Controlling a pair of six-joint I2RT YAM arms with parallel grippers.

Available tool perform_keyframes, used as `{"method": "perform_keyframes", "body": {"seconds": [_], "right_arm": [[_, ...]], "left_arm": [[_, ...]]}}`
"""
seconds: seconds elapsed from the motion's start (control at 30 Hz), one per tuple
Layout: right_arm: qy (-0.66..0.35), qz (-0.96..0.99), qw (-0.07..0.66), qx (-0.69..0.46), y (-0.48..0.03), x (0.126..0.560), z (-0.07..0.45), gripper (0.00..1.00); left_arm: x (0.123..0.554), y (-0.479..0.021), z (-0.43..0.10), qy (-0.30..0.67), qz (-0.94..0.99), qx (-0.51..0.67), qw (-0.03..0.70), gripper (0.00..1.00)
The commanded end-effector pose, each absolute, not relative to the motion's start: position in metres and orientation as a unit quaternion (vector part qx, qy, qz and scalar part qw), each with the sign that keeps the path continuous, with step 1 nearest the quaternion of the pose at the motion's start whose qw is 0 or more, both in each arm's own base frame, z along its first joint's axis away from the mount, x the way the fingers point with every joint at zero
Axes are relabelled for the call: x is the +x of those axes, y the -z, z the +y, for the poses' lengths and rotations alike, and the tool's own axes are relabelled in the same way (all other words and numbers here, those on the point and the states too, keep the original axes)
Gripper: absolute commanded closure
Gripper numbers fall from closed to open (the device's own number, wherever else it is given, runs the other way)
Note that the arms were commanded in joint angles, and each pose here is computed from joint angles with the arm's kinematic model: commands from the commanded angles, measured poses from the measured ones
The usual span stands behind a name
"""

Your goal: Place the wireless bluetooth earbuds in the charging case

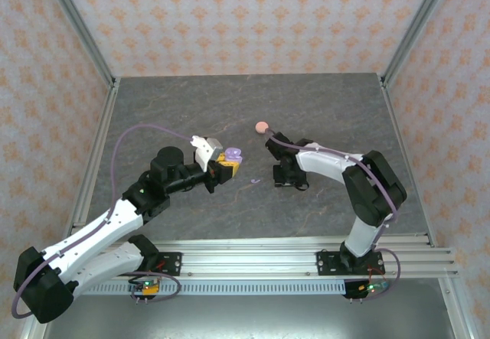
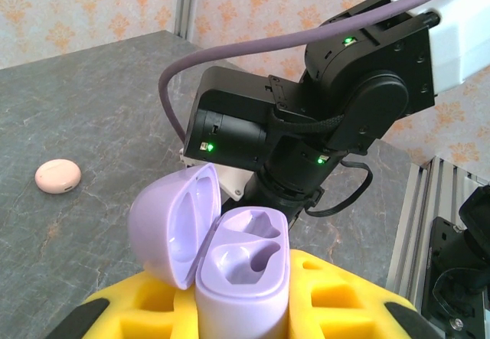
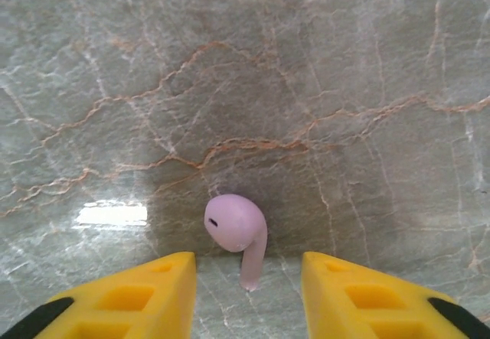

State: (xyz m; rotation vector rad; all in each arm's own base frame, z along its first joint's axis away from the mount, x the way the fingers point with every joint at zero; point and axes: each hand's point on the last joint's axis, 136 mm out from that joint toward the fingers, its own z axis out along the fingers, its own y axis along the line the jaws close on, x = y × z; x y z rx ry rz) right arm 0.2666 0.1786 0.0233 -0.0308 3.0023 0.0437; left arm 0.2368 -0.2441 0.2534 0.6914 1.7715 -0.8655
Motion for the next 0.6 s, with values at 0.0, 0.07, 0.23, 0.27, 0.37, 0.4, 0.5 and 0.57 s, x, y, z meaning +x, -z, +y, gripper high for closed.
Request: {"method": "perform_keyframes", "body": {"seconds": [0.0,0.07,0.23,0.27,0.37,0.4,0.5,0.57], "right_arm": [[-0.023,0.996,0.091,-0.003,-0.043,0.274,0.181,0.57],[-0.023,0.995,0.095,0.004,-0.044,0.276,0.181,0.57],[-0.017,0.994,0.101,0.029,-0.042,0.285,0.182,0.59],[-0.012,0.994,0.101,0.033,-0.042,0.287,0.181,0.60],[0.000,0.994,0.102,0.039,-0.040,0.291,0.180,0.63],[0.004,0.994,0.102,0.040,-0.039,0.292,0.179,0.63],[0.015,0.994,0.099,0.041,-0.038,0.294,0.177,0.64],[0.021,0.994,0.095,0.041,-0.036,0.294,0.176,0.64]], "left_arm": [[0.236,-0.258,-0.247,0.364,0.729,0.283,0.507,0.95],[0.236,-0.259,-0.247,0.364,0.728,0.284,0.506,0.95],[0.236,-0.259,-0.247,0.365,0.728,0.284,0.506,0.95],[0.236,-0.259,-0.248,0.365,0.728,0.285,0.505,0.95],[0.237,-0.258,-0.248,0.366,0.728,0.284,0.506,0.95],[0.237,-0.258,-0.248,0.366,0.728,0.284,0.506,0.95],[0.237,-0.258,-0.248,0.367,0.728,0.284,0.504,0.95],[0.237,-0.257,-0.248,0.367,0.729,0.284,0.504,0.95]]}}
